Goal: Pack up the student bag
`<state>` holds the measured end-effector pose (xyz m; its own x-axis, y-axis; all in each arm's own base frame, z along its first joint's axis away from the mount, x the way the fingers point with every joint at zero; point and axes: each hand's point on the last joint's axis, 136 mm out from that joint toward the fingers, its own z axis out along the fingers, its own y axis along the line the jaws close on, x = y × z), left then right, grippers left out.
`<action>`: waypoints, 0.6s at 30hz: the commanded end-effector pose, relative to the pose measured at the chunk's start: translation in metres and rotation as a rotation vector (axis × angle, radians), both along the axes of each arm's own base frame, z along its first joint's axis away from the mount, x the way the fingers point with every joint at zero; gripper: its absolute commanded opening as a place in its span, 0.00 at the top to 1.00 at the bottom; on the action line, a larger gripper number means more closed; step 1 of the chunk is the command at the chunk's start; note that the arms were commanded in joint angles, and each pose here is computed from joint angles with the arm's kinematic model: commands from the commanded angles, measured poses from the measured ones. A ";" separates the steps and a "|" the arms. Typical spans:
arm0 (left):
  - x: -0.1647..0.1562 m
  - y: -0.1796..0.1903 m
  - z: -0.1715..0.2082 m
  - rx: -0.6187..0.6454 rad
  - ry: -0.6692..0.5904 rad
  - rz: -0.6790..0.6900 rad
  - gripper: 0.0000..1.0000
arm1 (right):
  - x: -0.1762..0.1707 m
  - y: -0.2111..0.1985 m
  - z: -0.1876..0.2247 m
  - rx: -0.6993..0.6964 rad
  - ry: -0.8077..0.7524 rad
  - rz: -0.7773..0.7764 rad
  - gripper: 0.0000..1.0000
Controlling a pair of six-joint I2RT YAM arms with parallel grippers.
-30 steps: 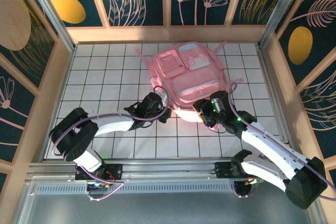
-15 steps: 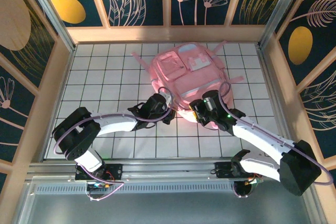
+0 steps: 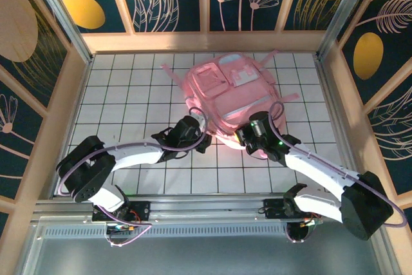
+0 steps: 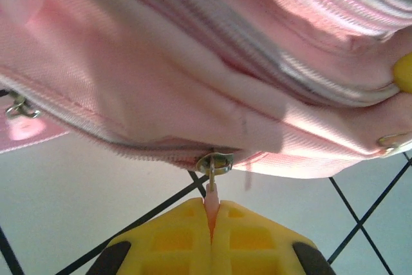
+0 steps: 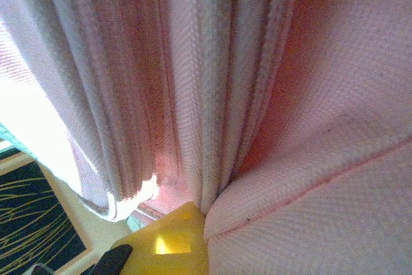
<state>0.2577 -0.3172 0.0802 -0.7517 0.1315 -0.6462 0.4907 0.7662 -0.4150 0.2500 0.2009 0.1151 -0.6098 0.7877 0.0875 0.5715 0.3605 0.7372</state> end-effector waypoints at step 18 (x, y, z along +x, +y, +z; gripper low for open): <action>0.044 0.042 -0.007 -0.023 0.007 0.174 1.00 | 0.010 -0.015 0.023 0.007 -0.109 -0.043 1.00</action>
<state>0.2876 -0.2879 0.0810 -0.7701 0.0033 -0.6379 0.3956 0.7870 -0.4735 0.2488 0.1953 0.1197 -0.6077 0.7898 0.0832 0.5544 0.3469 0.7565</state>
